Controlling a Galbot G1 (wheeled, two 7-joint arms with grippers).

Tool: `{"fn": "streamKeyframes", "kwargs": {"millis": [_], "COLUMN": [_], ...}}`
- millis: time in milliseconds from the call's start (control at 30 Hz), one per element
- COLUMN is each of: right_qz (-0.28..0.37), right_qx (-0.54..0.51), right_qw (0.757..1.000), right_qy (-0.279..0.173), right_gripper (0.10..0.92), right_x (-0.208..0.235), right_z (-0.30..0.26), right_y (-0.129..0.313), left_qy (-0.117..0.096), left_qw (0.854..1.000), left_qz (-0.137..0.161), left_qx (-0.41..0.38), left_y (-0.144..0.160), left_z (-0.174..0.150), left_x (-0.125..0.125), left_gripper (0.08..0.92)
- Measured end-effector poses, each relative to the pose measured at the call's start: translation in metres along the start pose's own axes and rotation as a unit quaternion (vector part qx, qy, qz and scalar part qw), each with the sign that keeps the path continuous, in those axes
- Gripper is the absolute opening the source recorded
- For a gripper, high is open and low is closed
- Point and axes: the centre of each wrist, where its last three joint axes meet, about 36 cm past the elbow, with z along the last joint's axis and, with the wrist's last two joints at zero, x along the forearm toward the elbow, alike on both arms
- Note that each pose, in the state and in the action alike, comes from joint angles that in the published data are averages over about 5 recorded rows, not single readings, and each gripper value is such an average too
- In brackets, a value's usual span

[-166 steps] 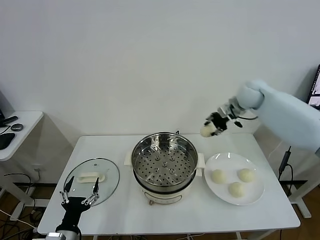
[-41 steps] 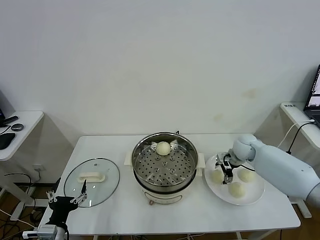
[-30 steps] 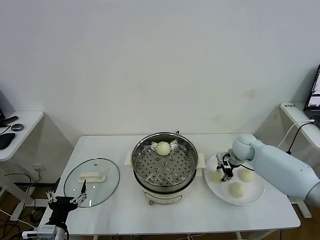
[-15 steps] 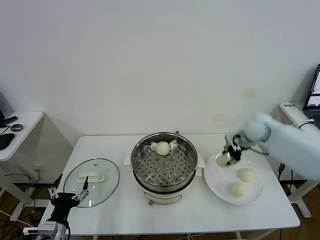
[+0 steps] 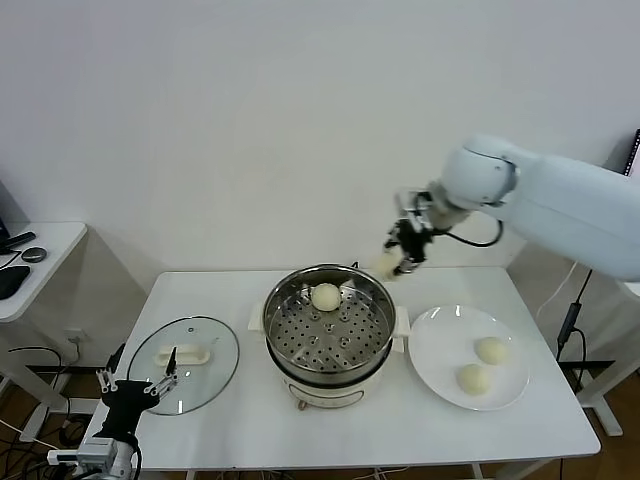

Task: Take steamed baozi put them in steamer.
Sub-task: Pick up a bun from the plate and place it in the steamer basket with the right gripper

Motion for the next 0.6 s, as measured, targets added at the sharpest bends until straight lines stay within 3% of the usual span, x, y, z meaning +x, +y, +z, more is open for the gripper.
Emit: {"fn": "streamKeyframes", "kwargs": {"millis": [300, 600], "right_qz": [-0.037, -0.060], "right_qx": [-0.002, -0.007], "right_qw": [0.999, 0.998], "right_qy": [0.008, 0.020], "right_gripper": [0.501, 0.501], "right_x": [-0.066, -0.125], "right_z": [-0.078, -0.117], "right_y": [0.001, 0.008], "left_qy": [-0.001, -0.006], "left_qw": [1.000, 1.000], "left_qz": [-0.014, -0.019], "left_qx": [0.001, 0.003], "left_y": [0.004, 0.004], "left_z": [0.000, -0.003], "left_x": [0.001, 0.002], "left_gripper": [0.823, 0.823]}}
